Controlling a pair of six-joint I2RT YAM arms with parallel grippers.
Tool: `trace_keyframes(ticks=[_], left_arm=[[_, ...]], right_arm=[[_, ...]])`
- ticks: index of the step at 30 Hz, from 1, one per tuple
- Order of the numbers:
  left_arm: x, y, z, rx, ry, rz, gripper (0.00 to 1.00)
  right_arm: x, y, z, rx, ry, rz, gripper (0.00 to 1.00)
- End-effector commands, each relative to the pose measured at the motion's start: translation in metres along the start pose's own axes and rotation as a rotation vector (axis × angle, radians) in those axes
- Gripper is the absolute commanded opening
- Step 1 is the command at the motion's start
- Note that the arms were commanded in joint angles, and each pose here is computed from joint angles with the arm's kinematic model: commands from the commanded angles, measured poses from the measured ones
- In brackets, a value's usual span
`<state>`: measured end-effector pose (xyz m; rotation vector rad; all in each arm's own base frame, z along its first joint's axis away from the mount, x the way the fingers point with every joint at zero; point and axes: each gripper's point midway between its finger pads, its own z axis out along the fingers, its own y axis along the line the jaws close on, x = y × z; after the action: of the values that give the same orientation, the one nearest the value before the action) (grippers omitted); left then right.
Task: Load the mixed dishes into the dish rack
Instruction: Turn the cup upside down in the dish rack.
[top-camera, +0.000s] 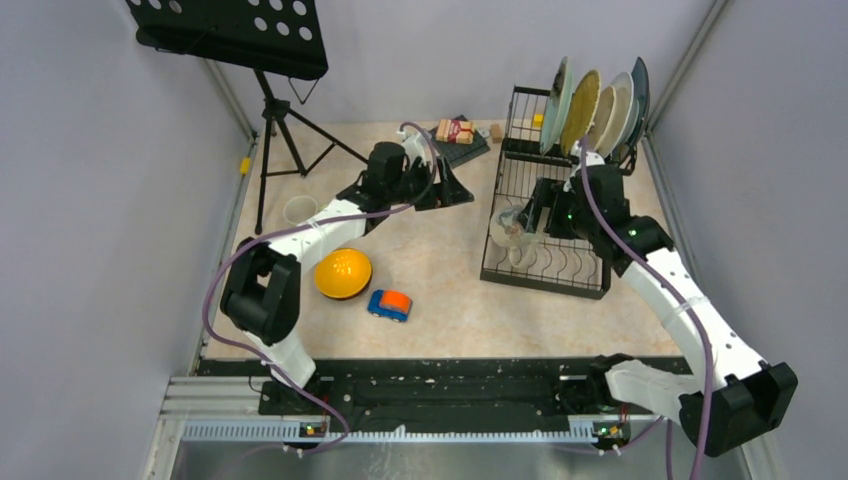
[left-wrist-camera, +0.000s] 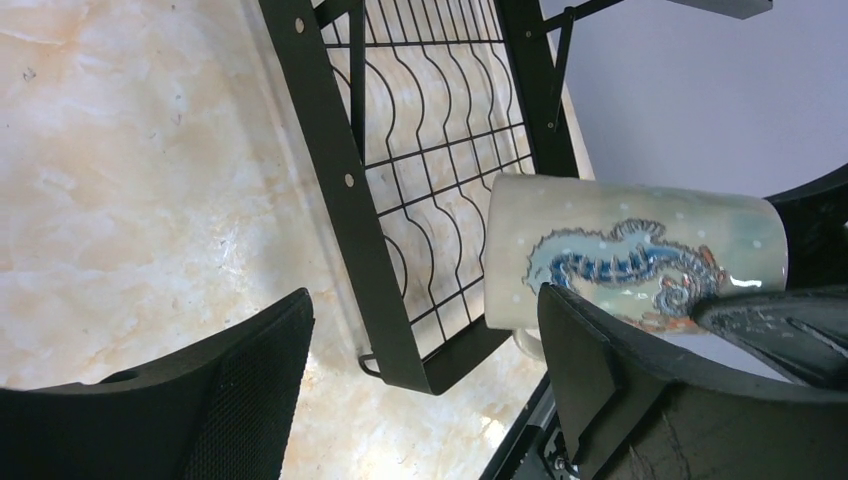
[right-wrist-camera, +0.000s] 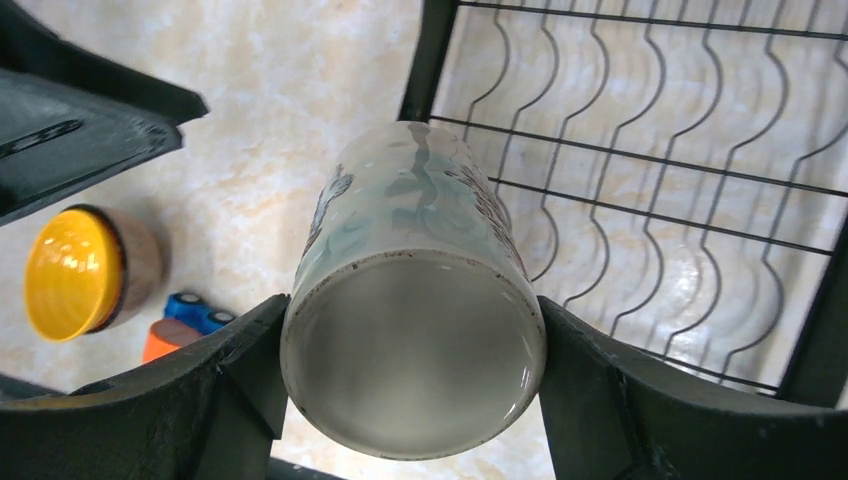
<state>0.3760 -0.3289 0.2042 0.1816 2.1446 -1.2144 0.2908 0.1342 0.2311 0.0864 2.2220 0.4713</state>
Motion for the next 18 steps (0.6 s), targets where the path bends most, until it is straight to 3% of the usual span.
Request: trace_keyframes(ticks=[1,10,18], left_arm=[[-0.015,-0.014,-0.009,0.019,-0.041,0.060,0.86],[-0.022,-0.002,-0.032,-0.099,-0.092,0.163,0.95],[-0.021,-0.006,-0.038,-0.092,-0.094,0.172,0.97]], right_arm=[[-0.059,0.002,-0.011,0.058,-0.153,-0.060,0.00],[-0.057,-0.007,0.013,0.132,-0.036,-0.172,0.00],[-0.050,-0.017,0.035,0.173,0.022,-0.235,0.00]])
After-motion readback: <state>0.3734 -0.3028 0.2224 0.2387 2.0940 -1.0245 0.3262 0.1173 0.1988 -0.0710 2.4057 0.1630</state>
